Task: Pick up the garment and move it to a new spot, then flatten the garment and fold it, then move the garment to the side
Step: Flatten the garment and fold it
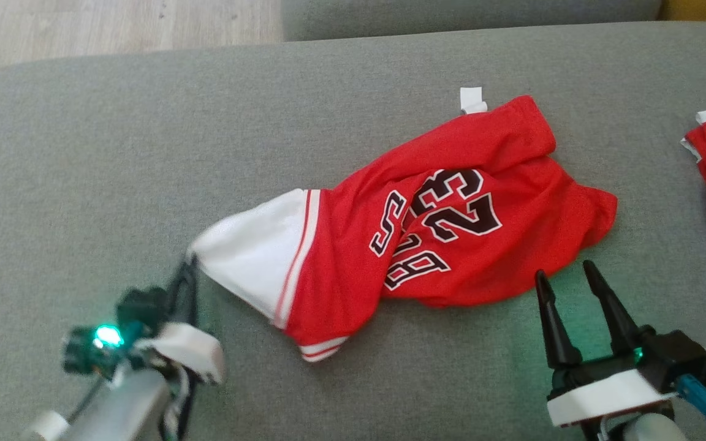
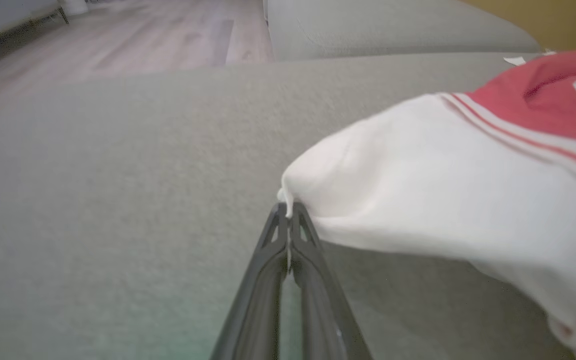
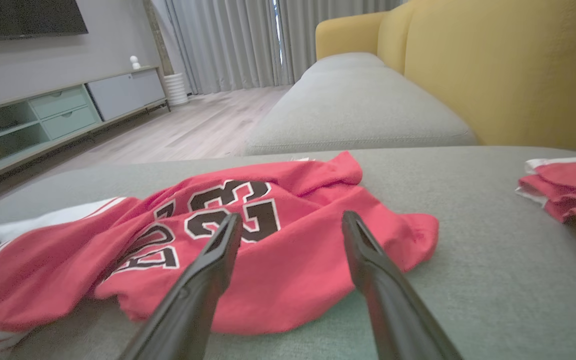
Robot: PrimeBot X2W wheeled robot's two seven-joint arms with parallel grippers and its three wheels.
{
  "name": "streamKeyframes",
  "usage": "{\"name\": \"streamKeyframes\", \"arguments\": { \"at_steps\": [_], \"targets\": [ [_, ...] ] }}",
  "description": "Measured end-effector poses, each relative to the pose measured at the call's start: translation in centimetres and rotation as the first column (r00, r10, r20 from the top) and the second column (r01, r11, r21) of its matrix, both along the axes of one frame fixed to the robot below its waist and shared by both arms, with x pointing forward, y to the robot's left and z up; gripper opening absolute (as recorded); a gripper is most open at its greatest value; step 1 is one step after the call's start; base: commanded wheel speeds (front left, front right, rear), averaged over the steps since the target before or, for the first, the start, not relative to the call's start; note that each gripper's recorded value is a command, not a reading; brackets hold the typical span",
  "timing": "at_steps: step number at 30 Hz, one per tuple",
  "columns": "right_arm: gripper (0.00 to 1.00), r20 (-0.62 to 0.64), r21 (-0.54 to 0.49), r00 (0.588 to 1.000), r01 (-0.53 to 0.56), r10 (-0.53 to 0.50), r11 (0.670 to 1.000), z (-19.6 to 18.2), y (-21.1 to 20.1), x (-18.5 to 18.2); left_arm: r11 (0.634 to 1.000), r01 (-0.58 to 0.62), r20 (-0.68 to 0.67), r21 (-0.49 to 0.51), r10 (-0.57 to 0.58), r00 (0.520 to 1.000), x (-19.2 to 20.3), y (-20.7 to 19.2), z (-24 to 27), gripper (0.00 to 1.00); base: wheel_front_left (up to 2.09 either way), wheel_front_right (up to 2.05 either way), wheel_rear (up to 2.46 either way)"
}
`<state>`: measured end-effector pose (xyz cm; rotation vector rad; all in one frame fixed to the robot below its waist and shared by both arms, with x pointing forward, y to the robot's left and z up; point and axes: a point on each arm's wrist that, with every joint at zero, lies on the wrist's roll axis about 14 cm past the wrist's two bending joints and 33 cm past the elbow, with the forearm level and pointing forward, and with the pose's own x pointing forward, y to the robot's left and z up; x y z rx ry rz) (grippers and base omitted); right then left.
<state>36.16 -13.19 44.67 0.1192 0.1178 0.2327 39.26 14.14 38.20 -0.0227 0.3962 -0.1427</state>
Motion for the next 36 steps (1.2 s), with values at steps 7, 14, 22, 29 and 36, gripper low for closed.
{"name": "streamKeyframes", "arguments": {
  "at_steps": [7, 14, 22, 29, 36],
  "targets": [
    [1.00, -0.005, -0.031, 0.999, -0.044, 0.044, 0.999, -0.6, 0.3, 2.4, 0.995, -0.003, 0.143, 0.098, -0.012, 0.990, 4.6, 3.5, 4.3, 0.00, 0.00, 0.00, 0.00],
    [1.00, -0.049, -0.131, 0.996, -0.083, 0.077, 0.988, -0.9, -1.7, 10.2, 0.988, 0.022, 0.235, 0.155, -0.058, 0.970, 9.2, 3.9, 7.5, 0.00, 0.00, 0.00, 0.00],
    [1.00, -0.242, -0.321, 0.968, -0.152, 0.074, 0.935, -1.3, -2.6, 20.5, 0.977, 0.052, 0.256, 0.206, -0.106, 0.961, 13.0, 3.9, 7.9, 0.00, 0.00, 0.00, 0.00],
    [1.00, -0.437, -0.403, 0.898, -0.242, 0.047, 0.883, -6.8, -2.7, 21.5, 0.974, 0.046, 0.234, 0.223, -0.099, 0.967, 14.0, 4.5, 6.8, 0.00, 0.00, 0.00, 0.00],
    [0.93, -0.482, -0.448, 0.874, -0.301, 0.056, 0.842, -8.4, -2.0, 22.5, 0.970, 0.038, 0.198, 0.241, -0.088, 0.976, 13.8, 5.8, 5.5, 0.00, 0.00, 0.00, 0.00]
  ]
}}
